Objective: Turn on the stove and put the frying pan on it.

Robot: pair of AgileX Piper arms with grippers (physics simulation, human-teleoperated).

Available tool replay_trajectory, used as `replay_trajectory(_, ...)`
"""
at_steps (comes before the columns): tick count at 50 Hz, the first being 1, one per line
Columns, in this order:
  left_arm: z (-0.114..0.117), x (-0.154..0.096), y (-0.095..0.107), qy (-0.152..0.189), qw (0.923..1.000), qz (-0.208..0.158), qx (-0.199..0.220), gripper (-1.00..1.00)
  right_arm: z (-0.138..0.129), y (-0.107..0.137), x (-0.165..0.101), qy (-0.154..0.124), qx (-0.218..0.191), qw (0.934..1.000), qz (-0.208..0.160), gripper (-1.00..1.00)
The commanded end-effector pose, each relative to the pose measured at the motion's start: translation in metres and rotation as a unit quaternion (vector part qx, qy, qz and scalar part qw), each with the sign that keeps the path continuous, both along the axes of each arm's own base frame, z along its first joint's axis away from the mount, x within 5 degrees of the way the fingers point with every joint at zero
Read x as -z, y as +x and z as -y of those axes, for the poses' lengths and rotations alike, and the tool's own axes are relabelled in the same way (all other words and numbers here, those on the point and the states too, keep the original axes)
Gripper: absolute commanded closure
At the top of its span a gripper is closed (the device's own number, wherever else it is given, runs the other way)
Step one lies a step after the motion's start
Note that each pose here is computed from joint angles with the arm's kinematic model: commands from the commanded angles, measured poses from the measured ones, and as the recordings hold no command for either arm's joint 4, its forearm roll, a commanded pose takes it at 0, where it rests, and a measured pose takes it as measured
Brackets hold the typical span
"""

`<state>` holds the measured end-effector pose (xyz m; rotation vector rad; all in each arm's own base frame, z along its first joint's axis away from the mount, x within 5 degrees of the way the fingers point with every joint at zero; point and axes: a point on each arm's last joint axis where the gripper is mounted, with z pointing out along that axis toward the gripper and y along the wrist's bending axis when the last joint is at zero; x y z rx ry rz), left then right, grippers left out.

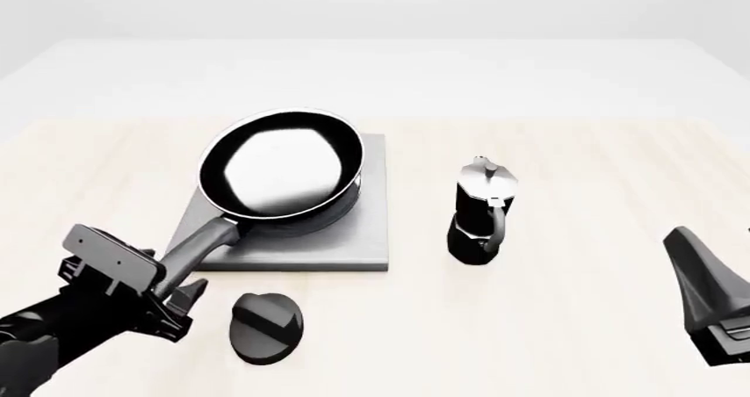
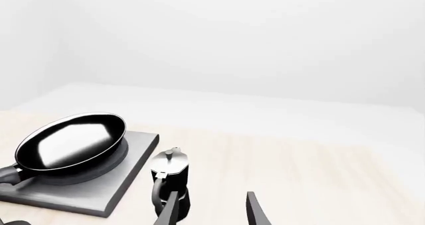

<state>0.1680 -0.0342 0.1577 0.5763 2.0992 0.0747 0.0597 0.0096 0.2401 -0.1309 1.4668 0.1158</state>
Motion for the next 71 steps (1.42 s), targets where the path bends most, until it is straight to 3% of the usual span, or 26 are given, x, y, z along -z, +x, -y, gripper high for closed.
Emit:
replay_trajectory(1, 0.0, -0.003, 0.001, -0.003, 1.0, 0.004, -0.003, -1.0, 0.0, -0.001, -0.001, 0.0, -0.001, 1.0, 0.002, -1.0)
replay_trajectory(11, 0.001, -0.011, -0.002, -0.005, 0.9999, 0.011, 0.001, -1.0, 0.0, -0.002, -0.003, 0.0, -0.001, 1.0, 0.003, -1.0)
replay_trajectory(20, 0.003, -0.043, -0.009, -0.018, 0.999, 0.039, 0.009, -1.0, 0.0, -0.003, -0.007, -0.001, 0.0, 1.0, 0.006, -1.0)
replay_trajectory(40, 0.002, -0.081, -0.019, -0.028, 0.9968, 0.074, 0.011, -1.0, 0.001, -0.006, -0.009, 0.0, -0.001, 0.9999, 0.01, -1.0)
replay_trajectory(53, 0.0, -0.117, -0.04, -0.053, 0.9926, 0.109, 0.014, -1.0, 0.001, -0.007, -0.01, 0.001, -0.003, 0.9999, 0.012, -1.0)
replay_trajectory(71, -0.009, -0.144, -0.07, -0.093, 0.9855, 0.142, -0.005, -1.0, 0.001, -0.008, -0.012, 0.004, -0.004, 0.9999, 0.015, -1.0)
